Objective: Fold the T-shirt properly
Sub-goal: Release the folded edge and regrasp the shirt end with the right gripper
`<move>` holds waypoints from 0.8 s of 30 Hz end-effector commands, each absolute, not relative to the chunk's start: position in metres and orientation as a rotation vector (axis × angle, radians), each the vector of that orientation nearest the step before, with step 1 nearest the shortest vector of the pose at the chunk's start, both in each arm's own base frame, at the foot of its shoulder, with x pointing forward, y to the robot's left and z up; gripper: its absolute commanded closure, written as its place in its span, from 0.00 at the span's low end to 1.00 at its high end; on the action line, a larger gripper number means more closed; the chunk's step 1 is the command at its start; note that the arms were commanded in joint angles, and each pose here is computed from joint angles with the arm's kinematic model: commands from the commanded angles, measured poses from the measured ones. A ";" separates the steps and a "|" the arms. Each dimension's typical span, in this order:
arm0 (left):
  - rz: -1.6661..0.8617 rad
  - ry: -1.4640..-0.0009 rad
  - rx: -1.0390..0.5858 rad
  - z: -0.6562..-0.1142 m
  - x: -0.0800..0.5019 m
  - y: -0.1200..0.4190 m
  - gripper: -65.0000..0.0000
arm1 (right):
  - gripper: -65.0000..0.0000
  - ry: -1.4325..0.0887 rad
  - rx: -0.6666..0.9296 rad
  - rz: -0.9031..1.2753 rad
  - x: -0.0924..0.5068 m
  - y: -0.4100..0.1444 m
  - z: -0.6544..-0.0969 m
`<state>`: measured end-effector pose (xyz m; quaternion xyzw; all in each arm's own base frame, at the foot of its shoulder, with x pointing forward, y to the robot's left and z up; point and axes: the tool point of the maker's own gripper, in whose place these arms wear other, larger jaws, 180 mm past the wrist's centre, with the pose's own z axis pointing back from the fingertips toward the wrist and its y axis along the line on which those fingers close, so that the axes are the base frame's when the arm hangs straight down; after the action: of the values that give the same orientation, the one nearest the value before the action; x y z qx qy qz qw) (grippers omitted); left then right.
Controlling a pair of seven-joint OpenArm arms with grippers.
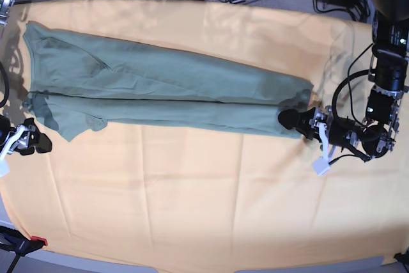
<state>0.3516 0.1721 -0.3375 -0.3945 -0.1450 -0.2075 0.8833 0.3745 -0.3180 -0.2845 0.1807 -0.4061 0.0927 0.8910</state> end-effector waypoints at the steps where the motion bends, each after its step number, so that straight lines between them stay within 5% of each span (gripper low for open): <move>1: -0.444 -0.354 -0.821 -0.319 0.364 0.176 0.42 | 0.33 -0.893 0.355 0.207 0.383 -0.321 -0.269; 13: -0.443 -0.354 -0.820 -0.319 0.364 0.177 0.42 | 0.33 -0.830 0.038 0.127 0.390 -0.323 -0.346; 24: -0.444 -0.354 -0.820 -0.319 0.364 0.176 0.42 | 0.33 -0.798 0.309 0.197 0.377 -0.270 -0.361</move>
<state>0.3518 0.1715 -0.3370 -0.3961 -0.1458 -0.2071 0.8826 0.3718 -0.2626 -0.3717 0.1586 -0.3786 0.0892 0.9075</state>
